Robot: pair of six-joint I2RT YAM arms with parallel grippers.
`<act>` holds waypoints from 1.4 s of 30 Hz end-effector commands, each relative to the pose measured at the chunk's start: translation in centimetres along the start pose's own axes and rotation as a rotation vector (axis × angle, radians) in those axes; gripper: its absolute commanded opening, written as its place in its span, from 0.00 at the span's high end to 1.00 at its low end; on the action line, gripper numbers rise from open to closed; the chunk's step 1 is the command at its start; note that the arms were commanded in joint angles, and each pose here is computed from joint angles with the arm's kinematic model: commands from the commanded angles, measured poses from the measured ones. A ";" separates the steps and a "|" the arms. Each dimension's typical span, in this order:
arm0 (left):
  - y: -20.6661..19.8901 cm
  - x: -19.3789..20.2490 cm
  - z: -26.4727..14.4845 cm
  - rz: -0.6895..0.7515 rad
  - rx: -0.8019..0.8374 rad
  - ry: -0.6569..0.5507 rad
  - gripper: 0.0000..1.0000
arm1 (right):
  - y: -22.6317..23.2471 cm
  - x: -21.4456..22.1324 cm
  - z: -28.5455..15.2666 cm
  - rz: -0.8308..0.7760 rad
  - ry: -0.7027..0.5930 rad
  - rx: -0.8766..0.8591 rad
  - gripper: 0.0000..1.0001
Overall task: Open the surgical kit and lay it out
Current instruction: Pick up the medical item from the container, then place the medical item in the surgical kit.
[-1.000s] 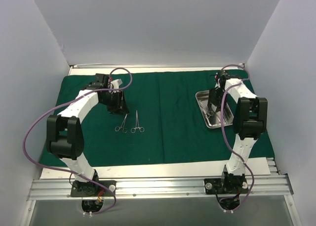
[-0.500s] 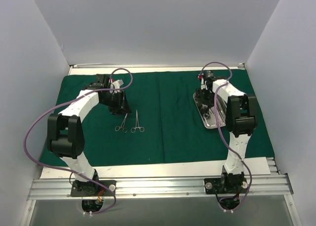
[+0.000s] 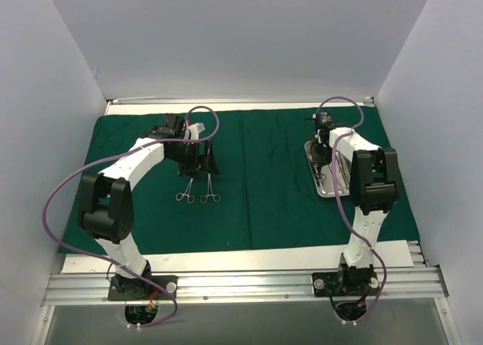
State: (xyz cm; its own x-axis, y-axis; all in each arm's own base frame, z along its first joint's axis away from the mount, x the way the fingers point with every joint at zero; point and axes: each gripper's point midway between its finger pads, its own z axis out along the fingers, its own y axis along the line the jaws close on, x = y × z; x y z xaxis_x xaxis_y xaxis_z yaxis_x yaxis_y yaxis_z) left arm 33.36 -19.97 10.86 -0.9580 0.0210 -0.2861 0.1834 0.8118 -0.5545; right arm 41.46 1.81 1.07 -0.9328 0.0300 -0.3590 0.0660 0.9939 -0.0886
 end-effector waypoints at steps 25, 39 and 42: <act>4.6 -3.8 -7.8 -0.107 -0.286 -0.190 0.06 | 5.1 -2.4 -15.4 0.247 -0.154 0.022 1.00; 9.2 -2.9 -11.4 -0.332 -0.433 -0.279 0.06 | 29.8 2.3 -12.0 0.069 -0.160 -0.219 1.00; 9.4 -2.6 -11.6 -0.325 -0.411 -0.277 0.06 | 30.4 3.2 -11.0 0.030 -0.164 -0.194 1.00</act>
State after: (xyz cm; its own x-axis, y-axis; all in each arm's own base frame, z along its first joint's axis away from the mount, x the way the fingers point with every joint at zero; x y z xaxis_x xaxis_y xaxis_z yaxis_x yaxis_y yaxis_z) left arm 35.22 -6.35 14.06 -0.8707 -0.3497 -0.3457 -0.2560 0.9226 -0.2885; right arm 35.21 33.42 5.61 -0.8933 0.0117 -0.4494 -0.0366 0.9944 0.0987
